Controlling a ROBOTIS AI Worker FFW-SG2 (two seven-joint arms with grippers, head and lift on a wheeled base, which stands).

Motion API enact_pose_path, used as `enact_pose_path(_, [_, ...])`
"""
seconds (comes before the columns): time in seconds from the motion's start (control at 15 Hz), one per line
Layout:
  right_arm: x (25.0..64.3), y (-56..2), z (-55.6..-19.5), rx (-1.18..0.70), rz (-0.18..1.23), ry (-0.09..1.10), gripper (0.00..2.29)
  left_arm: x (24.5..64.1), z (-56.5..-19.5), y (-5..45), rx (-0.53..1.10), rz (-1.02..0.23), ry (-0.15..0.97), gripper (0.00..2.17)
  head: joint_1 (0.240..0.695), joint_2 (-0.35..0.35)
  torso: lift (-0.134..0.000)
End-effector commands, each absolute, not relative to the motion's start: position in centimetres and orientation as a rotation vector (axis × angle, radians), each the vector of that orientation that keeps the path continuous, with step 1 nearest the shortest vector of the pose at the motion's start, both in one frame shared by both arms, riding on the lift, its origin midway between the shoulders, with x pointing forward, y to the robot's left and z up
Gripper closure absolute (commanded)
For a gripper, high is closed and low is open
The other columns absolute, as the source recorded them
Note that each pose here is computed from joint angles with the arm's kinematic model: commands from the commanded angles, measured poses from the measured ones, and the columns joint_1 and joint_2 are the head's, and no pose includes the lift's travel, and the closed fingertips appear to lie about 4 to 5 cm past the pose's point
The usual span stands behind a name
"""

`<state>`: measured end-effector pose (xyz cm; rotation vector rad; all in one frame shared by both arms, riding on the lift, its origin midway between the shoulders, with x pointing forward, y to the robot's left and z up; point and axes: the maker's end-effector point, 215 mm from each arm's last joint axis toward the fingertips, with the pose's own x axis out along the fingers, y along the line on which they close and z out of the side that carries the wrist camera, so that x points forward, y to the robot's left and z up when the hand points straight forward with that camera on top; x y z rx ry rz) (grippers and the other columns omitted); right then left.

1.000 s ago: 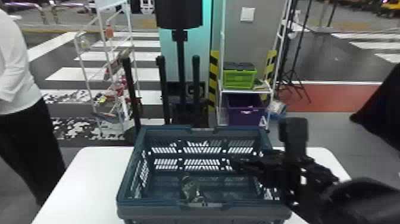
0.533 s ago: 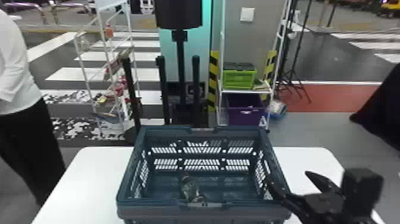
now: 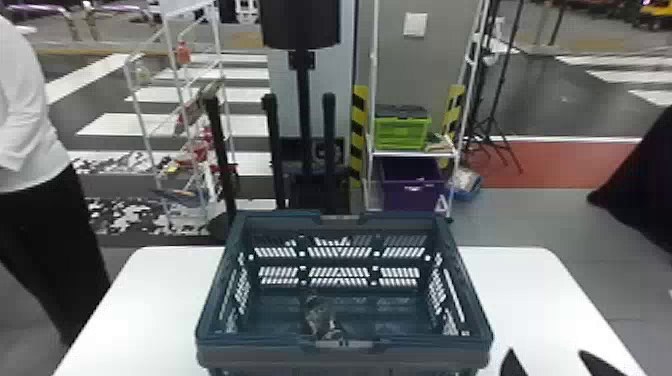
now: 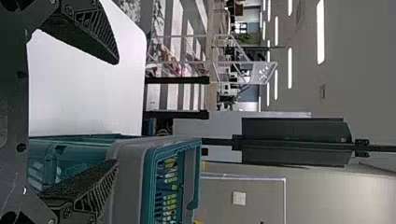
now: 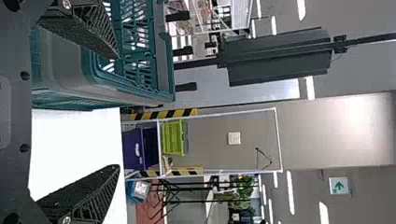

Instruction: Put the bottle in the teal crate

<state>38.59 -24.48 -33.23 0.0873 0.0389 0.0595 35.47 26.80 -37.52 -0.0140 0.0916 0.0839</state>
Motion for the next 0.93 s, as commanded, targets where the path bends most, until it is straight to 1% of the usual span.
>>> enact_pose_path(0.0, [36.5, -24.7, -33.6, 0.092, 0.048, 0.013, 0.05, 35.5, -37.0, 26.7, -0.018, 0.080, 0.083, 0.13, 0.499, 0.000, 0.000])
enact_pose_path(0.33, [33.7, -25.4, -34.2, 0.082, 0.050, -0.006, 0.05, 35.2, -36.7, 26.6, -0.024, 0.071, 0.080, 0.13, 0.499, 0.000, 0.000])
enact_pose_path(0.6, [33.4, -26.5, -35.3, 0.067, 0.069, 0.014, 0.06, 35.1, -36.7, 26.4, -0.026, 0.067, 0.084, 0.13, 0.499, 0.000, 0.000])
enact_pose_path(0.87, [33.0, -26.9, -35.5, 0.062, 0.069, 0.021, 0.06, 35.0, -36.8, 26.0, -0.033, 0.066, 0.093, 0.13, 0.499, 0.000, 0.000])
